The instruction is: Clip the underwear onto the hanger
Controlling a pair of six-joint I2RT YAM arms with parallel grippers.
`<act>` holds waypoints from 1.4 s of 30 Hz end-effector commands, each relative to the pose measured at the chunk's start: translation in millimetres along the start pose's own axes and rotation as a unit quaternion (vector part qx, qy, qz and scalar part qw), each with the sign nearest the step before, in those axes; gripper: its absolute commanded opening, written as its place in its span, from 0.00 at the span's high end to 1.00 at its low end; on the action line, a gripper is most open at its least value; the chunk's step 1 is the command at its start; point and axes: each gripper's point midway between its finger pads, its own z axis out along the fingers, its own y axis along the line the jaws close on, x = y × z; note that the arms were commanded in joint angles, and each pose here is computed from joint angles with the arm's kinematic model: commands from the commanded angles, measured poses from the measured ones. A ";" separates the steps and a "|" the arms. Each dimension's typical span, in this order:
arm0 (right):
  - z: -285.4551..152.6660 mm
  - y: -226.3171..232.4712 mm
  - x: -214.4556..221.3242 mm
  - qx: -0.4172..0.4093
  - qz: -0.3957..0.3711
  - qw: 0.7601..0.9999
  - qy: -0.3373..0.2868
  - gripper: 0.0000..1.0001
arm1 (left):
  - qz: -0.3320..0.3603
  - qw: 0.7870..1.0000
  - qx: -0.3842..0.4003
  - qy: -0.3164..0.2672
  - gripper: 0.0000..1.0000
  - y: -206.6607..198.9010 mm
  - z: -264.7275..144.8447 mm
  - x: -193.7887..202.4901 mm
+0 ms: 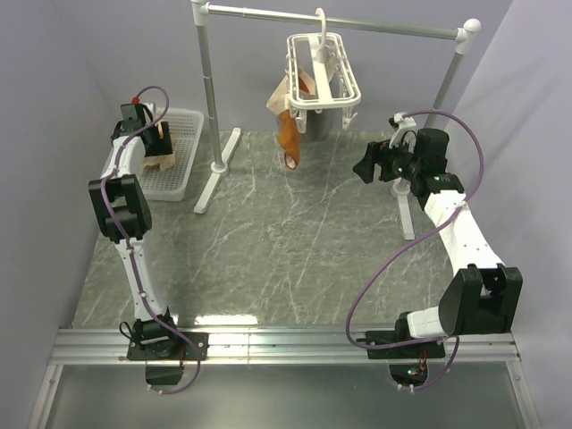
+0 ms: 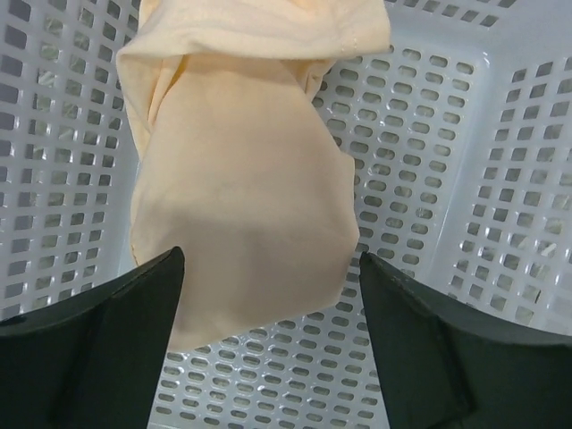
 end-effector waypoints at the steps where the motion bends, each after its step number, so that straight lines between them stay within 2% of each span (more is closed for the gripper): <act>1: -10.1 3.0 -23.8 0.001 -0.018 0.999 -0.028 0.10 | 0.024 0.999 -0.011 -0.031 0.16 2.2 -9.7 -30.1; 7: -8.8 0.3 -26.5 0.006 -0.021 0.999 -0.027 0.10 | 0.029 0.999 -0.010 0.008 0.22 4.3 23.7 -1.7; 13: -7.5 0.5 -31.0 0.003 -0.024 0.999 -0.031 0.10 | 0.038 0.998 -0.031 0.025 0.25 13.6 30.4 9.5; 16: -7.9 2.4 -31.2 -0.002 -0.025 0.999 -0.032 0.10 | 0.040 0.999 -0.023 0.025 0.46 10.7 25.1 8.1; 17: -8.2 2.9 -31.0 -0.003 -0.027 0.999 -0.032 0.10 | 0.038 0.999 -0.021 0.019 0.63 9.6 20.9 3.4; 18: -8.9 4.8 -31.0 -0.006 -0.028 0.999 -0.032 0.10 | 0.037 0.999 -0.018 0.017 0.72 8.5 18.1 1.6; 19: -9.8 7.1 -31.5 -0.011 -0.029 0.999 -0.033 0.10 | 0.036 0.999 -0.010 0.000 0.87 4.9 4.9 -12.3; 21: -11.7 9.6 -32.2 -0.017 -0.031 0.999 -0.036 0.11 | 0.034 0.999 0.001 -0.024 1.00 0.4 -10.5 -28.0; 22: -12.3 11.6 -32.0 -0.021 -0.031 0.999 -0.036 0.11 | 0.031 0.998 0.008 -0.056 1.00 -2.4 -35.5 -52.0; 24: -14.4 15.4 -33.1 -0.027 -0.033 0.998 -0.040 0.11 | 0.033 0.995 0.042 -0.081 1.00 -15.1 -59.6 -68.4; 27: -17.3 20.7 -33.0 -0.037 -0.029 0.998 -0.043 0.11 | 0.048 0.985 0.086 -0.141 1.00 -33.0 -134.2 -108.5; 31: -21.3 27.1 -34.4 -0.051 -0.027 0.997 -0.047 0.12 | 0.115 0.964 0.175 -0.162 1.00 -63.7 -201.0 -113.2; 33: -21.9 30.9 -33.8 -0.060 -0.026 0.997 -0.045 0.12 | 0.156 0.945 0.225 -0.178 1.00 -80.9 -236.9 -112.5; 35: -22.9 32.7 -34.7 -0.065 -0.029 0.996 -0.045 0.12 | 0.192 0.932 0.265 -0.154 1.00 -92.2 -258.7 -92.6; 36: -23.6 35.9 -33.5 -0.072 -0.029 0.996 -0.041 0.12 | 0.204 0.916 0.311 -0.147 1.00 -106.3 -274.4 -82.3; 37: -25.0 37.8 -34.7 -0.076 -0.034 0.996 -0.042 0.12 | 0.239 0.902 0.326 -0.155 1.00 -110.1 -290.4 -77.9; 38: -26.2 39.1 -33.5 -0.080 -0.034 0.995 -0.039 0.12 | 0.240 0.894 0.357 -0.125 1.00 -118.0 -303.9 -57.4; 40: -28.0 44.1 -31.8 -0.095 -0.040 0.994 -0.036 0.12 | 0.262 0.867 0.405 -0.129 1.00 -133.4 -331.8 -42.8; 41: -28.5 45.2 -30.6 -0.098 -0.041 0.994 -0.035 0.12 | 0.253 0.861 0.431 -0.092 1.00 -139.0 -337.9 -18.5; 42: -29.8 47.4 -28.1 -0.103 -0.042 0.993 -0.031 0.12 | 0.262 0.852 0.445 -0.084 1.00 -144.2 -348.3 -6.6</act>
